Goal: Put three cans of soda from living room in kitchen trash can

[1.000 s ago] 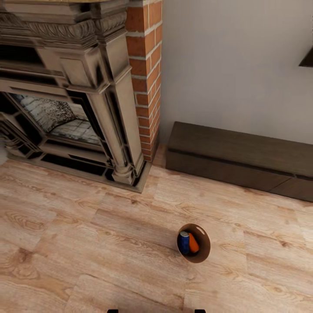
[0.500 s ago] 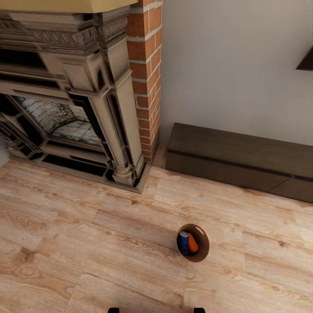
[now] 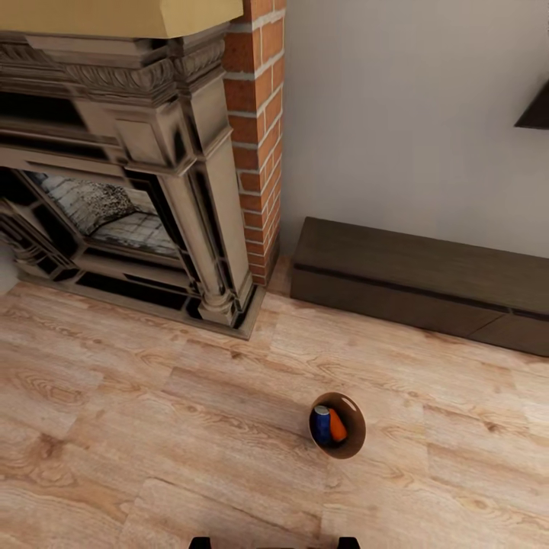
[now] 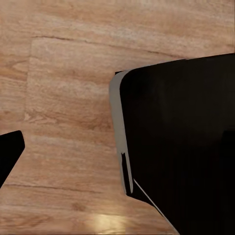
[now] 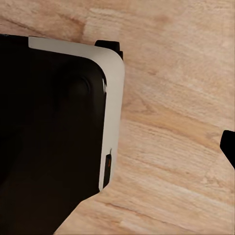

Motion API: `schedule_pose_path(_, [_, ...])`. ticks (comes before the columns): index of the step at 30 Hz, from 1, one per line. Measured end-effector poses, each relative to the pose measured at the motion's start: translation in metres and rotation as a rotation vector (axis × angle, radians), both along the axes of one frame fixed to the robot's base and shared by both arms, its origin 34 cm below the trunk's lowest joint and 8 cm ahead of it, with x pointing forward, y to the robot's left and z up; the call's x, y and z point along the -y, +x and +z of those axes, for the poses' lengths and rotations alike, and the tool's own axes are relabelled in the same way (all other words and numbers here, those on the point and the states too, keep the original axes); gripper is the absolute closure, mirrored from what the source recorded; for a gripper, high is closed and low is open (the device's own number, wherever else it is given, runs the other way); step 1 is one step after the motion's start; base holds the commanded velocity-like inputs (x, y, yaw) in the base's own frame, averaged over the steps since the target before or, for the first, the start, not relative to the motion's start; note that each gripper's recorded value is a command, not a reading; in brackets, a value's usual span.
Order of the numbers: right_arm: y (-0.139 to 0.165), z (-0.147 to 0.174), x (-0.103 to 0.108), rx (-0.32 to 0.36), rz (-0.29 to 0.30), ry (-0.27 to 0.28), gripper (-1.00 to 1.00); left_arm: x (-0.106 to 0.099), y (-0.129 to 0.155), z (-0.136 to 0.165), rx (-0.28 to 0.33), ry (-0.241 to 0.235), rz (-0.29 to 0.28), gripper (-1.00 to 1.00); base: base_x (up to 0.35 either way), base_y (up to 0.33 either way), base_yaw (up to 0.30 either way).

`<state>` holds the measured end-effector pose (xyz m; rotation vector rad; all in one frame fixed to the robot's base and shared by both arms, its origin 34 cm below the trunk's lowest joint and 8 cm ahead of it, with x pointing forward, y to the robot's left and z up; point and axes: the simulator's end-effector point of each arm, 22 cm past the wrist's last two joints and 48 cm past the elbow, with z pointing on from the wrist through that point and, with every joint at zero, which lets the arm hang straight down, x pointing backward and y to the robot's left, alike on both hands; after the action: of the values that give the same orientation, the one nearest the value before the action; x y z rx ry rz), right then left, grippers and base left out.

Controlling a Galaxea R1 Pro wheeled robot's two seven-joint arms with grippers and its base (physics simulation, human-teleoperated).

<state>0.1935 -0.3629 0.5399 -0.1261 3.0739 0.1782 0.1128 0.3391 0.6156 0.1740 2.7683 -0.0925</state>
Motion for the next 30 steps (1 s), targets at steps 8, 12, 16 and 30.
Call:
schedule_pose_path(8, [-0.019,0.010,0.007,-0.034,-0.013,-0.043,-1.00,-0.002,-0.009,0.007,-0.033,0.008,0.012,-1.00,0.000,0.000,0.000])
schedule_pose_path(12, [-0.027,0.014,0.017,-0.045,-0.019,-0.092,-1.00,-0.013,-0.019,0.008,-0.074,0.052,0.035,-1.00,0.000,0.000,0.000])
schedule_pose_path(16, [-0.049,0.021,0.019,-0.089,-0.029,-0.111,-1.00,-0.024,-0.029,0.009,-0.121,0.101,0.057,-1.00,0.000,0.000,0.000])
schedule_pose_path(30, [-0.102,0.046,0.004,-0.170,-0.050,-0.100,-1.00,-0.041,-0.051,0.018,-0.209,0.171,0.102,-1.00,0.000,0.000,0.000])
